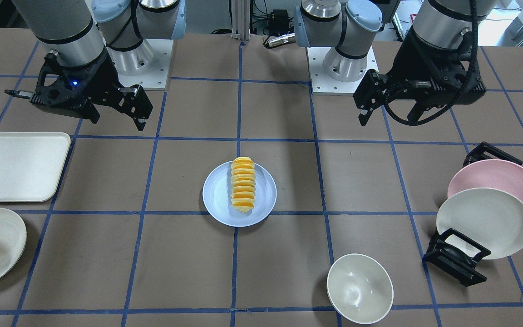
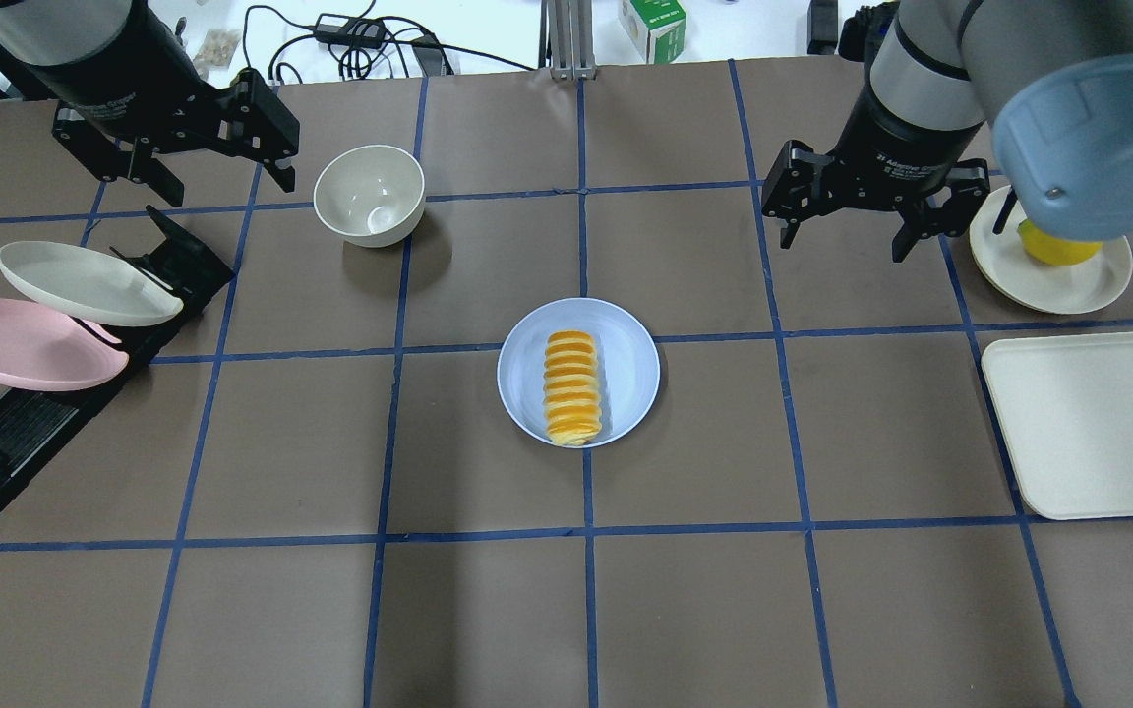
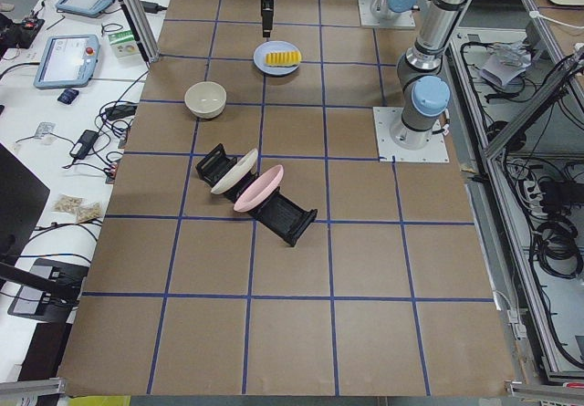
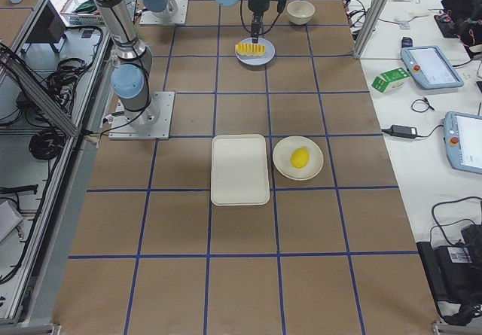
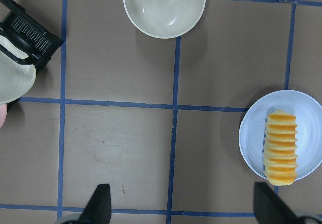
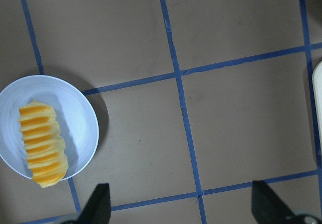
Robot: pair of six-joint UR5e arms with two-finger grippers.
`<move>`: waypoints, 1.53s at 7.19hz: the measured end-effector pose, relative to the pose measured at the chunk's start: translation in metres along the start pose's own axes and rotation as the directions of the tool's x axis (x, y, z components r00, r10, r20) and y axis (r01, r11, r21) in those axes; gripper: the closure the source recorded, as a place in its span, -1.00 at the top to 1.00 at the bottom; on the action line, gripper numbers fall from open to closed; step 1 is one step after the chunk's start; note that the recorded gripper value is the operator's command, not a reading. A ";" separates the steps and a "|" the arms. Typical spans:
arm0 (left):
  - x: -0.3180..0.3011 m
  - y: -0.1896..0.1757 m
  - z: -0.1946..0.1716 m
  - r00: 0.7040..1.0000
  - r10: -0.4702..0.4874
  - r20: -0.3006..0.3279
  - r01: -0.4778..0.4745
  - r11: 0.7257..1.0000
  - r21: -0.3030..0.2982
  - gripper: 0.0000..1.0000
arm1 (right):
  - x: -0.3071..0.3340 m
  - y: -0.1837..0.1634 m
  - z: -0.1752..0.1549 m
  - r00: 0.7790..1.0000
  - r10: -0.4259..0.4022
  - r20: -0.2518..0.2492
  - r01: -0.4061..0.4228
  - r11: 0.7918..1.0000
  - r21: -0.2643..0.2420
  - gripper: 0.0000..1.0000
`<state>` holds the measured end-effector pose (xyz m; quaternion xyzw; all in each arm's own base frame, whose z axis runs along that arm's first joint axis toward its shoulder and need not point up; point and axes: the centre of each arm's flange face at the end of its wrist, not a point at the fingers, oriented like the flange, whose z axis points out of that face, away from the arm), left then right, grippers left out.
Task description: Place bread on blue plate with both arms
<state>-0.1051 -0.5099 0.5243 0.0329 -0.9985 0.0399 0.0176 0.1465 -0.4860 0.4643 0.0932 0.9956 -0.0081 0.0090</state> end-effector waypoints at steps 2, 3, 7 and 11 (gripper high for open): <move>0.001 0.001 0.000 1.000 0.002 -0.001 -0.002 1.000 -0.001 1.00 | 0.000 0.002 -0.003 1.000 0.000 0.003 0.000 1.000 0.006 1.00; 0.001 0.002 0.000 1.000 0.002 -0.001 -0.002 1.000 -0.002 1.00 | 0.000 0.002 -0.003 1.000 -0.001 0.004 0.001 1.000 0.007 1.00; 0.002 0.003 0.000 1.000 0.004 -0.001 -0.004 1.000 -0.002 1.00 | -0.001 0.003 -0.005 1.000 -0.004 0.004 0.004 1.000 0.014 1.00; 0.004 0.003 -0.001 1.000 0.007 -0.002 -0.007 1.000 0.000 1.00 | -0.002 0.002 -0.005 1.000 -0.005 0.004 0.005 1.000 0.020 1.00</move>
